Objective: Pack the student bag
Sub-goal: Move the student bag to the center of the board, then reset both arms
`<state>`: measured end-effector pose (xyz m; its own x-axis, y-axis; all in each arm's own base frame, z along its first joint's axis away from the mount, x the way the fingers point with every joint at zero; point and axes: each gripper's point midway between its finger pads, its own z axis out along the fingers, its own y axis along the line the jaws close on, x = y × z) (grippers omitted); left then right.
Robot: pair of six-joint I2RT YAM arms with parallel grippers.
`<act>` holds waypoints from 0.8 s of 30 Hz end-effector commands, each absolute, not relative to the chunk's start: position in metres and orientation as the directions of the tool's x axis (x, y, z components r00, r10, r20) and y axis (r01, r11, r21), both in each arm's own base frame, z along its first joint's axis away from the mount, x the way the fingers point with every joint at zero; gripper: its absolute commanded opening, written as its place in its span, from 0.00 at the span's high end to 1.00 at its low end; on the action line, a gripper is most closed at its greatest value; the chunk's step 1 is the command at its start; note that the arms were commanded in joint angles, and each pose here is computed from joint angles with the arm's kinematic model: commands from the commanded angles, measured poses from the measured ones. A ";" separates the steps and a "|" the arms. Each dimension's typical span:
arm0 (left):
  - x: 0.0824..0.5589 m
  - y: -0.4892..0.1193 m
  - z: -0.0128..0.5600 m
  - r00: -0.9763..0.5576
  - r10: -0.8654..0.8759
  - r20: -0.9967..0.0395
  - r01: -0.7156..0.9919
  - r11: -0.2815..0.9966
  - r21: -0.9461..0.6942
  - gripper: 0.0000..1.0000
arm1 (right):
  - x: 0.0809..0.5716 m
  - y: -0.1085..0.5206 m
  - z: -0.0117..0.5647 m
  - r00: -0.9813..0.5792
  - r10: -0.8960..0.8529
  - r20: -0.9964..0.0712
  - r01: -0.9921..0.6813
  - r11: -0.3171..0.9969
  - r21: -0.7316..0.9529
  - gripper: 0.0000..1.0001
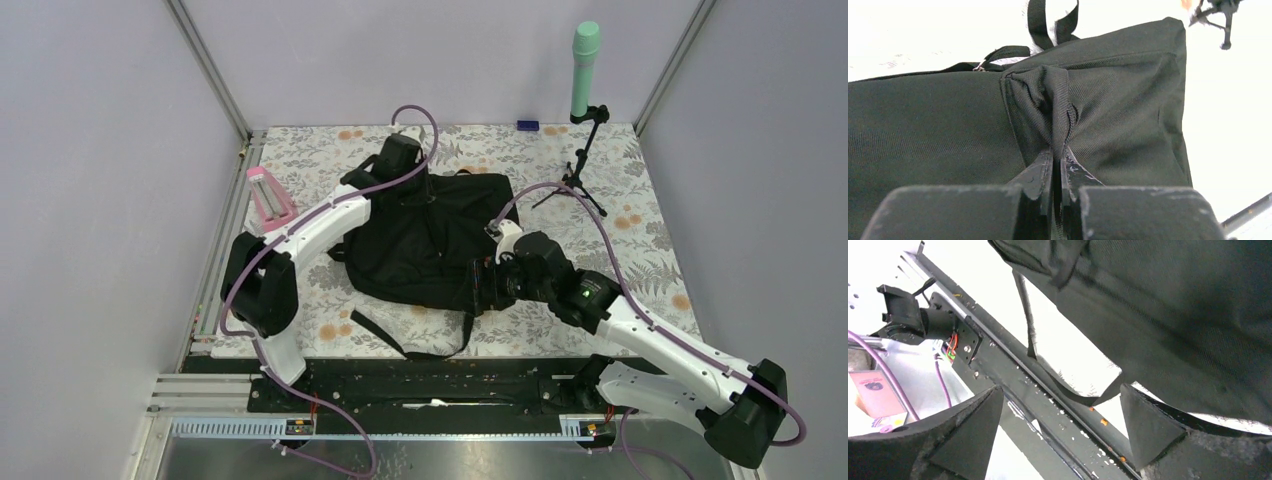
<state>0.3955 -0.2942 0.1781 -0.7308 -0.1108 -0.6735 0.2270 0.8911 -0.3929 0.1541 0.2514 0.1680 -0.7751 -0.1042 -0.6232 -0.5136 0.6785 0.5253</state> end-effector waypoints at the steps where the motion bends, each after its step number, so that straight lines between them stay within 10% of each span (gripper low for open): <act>1: 0.473 -0.265 0.252 -0.488 -0.276 -0.828 0.177 0.897 -0.404 1.00 | 0.188 0.245 0.195 -0.717 -0.003 -0.697 -0.471 0.739 0.482 0.04; 6: 0.499 -0.254 0.256 -0.458 -0.299 -0.837 0.162 0.898 -0.409 0.99 | 0.225 0.213 0.190 -0.747 0.125 -0.653 -0.343 0.769 0.540 0.02; 8: 0.502 -0.252 0.259 -0.446 -0.293 -0.846 0.179 0.897 -0.404 0.79 | 0.238 0.196 0.188 -0.733 0.162 -0.661 -0.306 0.790 0.532 0.02; 10: 0.501 -0.250 0.265 -0.431 -0.283 -0.857 0.199 0.896 -0.397 0.38 | 0.250 0.176 0.187 -0.722 0.200 -0.663 -0.256 0.812 0.524 0.01; 15: 0.476 -0.235 0.293 -0.391 -0.289 -0.874 0.211 0.896 -0.391 0.07 | 0.270 0.124 0.192 -0.679 0.300 -0.670 -0.107 0.862 0.495 0.00; 24: 0.374 -0.157 0.336 -0.274 -0.255 -0.927 0.164 0.938 -0.306 0.01 | 0.275 0.051 0.247 -0.454 0.377 -0.807 0.040 0.914 0.404 0.00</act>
